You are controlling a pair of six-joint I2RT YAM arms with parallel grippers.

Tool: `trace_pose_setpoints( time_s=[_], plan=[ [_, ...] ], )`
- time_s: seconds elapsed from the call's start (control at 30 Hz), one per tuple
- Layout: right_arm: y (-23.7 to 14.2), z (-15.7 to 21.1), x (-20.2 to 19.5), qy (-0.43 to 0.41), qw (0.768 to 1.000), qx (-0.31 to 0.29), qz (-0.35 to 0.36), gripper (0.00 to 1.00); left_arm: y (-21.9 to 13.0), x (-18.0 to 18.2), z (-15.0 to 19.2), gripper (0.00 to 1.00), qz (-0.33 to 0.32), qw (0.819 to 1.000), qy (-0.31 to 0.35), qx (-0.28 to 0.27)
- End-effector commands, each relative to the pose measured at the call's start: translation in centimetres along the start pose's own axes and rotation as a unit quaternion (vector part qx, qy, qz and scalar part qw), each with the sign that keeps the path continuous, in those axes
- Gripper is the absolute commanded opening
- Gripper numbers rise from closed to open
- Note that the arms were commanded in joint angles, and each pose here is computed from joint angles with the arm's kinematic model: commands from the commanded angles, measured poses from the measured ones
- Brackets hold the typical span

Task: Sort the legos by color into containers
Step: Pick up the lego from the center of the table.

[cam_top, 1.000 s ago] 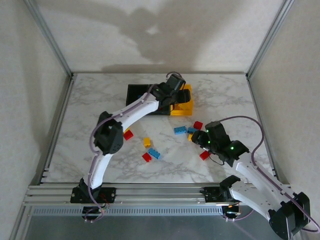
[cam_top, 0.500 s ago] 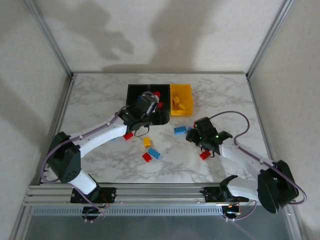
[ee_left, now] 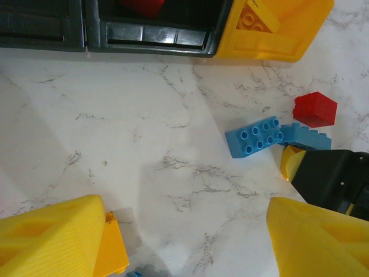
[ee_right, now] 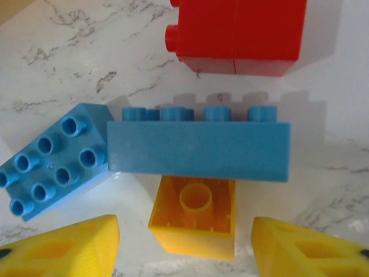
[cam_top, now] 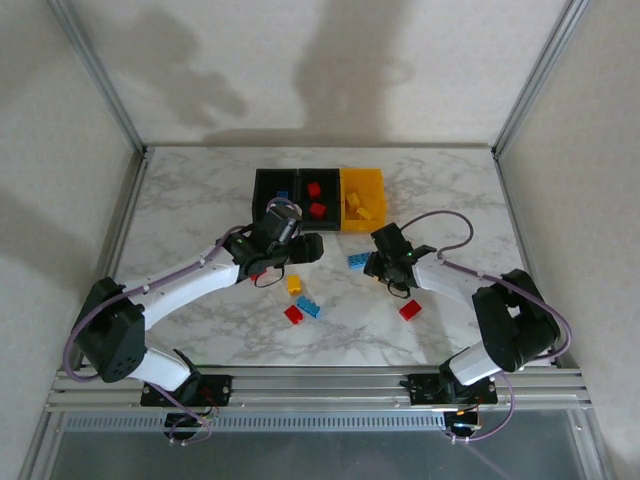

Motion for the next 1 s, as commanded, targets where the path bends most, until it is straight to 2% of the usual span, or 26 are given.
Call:
trace_pose_setpoints(
  time_s=[0.0,0.2,0.4,0.6,0.73,0.97],
  plan=[
    [0.1,-1.2,0.3,-0.009,1.0,-0.017,0.014,0.57,-0.5,0.3,-0.5,0.72,-0.002,1.0,-0.013,-0.014],
    [0.3,-1.2,0.1,-0.02,0.999,-0.014,0.026,0.46,-0.8,0.5,-0.5,0.71,-0.006,1.0,-0.016,-0.018],
    [0.5,-1.1,0.0,-0.029,0.999,-0.01,0.032,0.44,-0.4,0.4,-0.5,0.71,-0.005,1.0,-0.02,-0.015],
    [0.3,-1.0,0.1,-0.037,0.999,-0.008,0.032,0.35,-0.4,0.4,-0.5,0.7,-0.006,1.0,-0.021,-0.015],
    [-0.8,-1.0,0.5,-0.045,0.999,-0.016,0.023,0.3,-0.5,0.4,-0.6,0.7,-0.006,1.0,-0.02,-0.019],
    [-4.0,-1.7,1.6,-0.059,0.998,-0.039,0.002,0.3,-0.6,0.3,-0.8,0.7,-0.006,0.999,-0.022,-0.023]
  ],
)
Point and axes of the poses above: each hand's point on the last joint's axis, 136 mm out from that joint toward the fingers, its own y axis out along the fingers, its own x axis along the line the jaws close on, z = x × y, the point moved 6 cm from there along -y, back along the fingers, and after that the axes turned 14 degrees about -y, right-handed, at the moved point
